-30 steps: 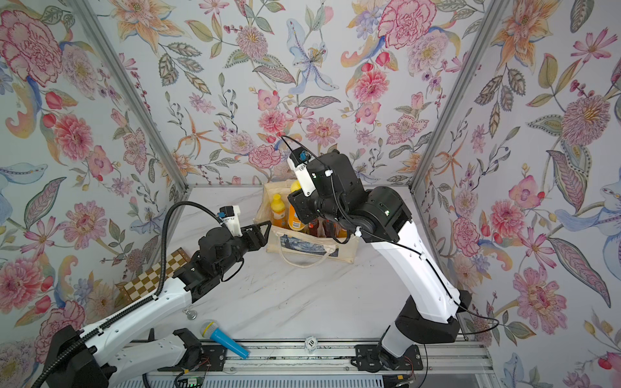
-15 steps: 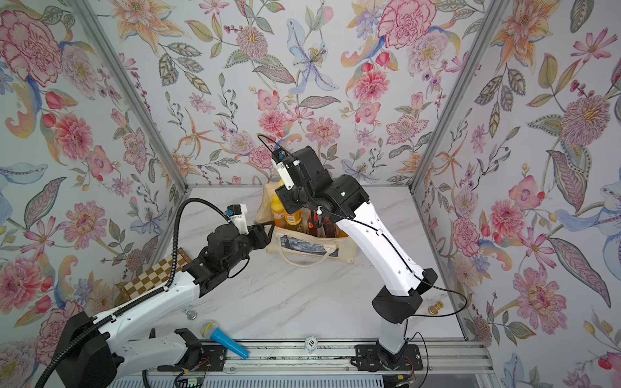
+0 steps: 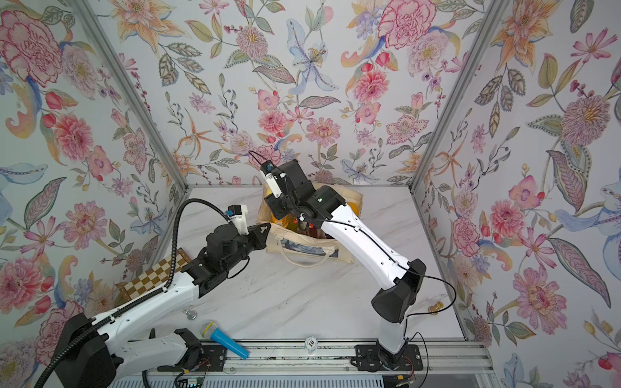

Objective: Pack dish soap into the shopping bag
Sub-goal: Place the bottle of dish soap in the shopping bag.

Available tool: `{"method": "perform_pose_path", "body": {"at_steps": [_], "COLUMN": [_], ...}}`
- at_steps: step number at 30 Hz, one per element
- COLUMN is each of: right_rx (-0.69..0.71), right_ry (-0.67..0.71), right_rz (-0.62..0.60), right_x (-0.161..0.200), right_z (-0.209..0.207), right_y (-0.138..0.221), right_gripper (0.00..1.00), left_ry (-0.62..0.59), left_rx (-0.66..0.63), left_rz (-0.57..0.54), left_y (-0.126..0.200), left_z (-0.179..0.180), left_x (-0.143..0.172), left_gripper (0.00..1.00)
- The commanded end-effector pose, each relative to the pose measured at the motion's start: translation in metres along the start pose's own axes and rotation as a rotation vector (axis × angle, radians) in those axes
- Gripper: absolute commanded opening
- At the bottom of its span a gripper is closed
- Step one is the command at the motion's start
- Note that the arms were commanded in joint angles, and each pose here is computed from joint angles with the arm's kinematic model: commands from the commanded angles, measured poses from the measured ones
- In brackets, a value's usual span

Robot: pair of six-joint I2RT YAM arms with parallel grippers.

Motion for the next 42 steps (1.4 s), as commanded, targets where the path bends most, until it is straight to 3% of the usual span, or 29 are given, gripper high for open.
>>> {"method": "perform_pose_path", "body": {"at_steps": [1, 19, 42], "right_rx": [0.012, -0.022, -0.086], "right_ry": [-0.038, -0.038, -0.047], "right_rz": [-0.244, -0.172, -0.115], "right_x": [-0.052, -0.016, 0.04], "right_z": [-0.011, -0.003, 0.004], "right_y": [0.04, -0.02, -0.07], "right_gripper": [0.05, 0.03, 0.02], "left_ry": [0.0, 0.039, 0.046], "left_rx": [0.085, 0.125, 0.139], "left_rz": [-0.043, -0.059, -0.088], "left_y": [0.011, 0.019, 0.029], "left_z": [-0.027, -0.036, -0.044], "left_x": [-0.019, -0.026, -0.037], "left_gripper": [0.0, 0.0, 0.0]}}
Point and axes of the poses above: each gripper's point midway between its finger pads, its own y axis back along the fingers, its own z axis along the line the jaws close on, x = y × z, the point moved 2 cm from there along y, back along the fingers, and after that the axes turned 8 degrees about y, right-handed, at the moved point
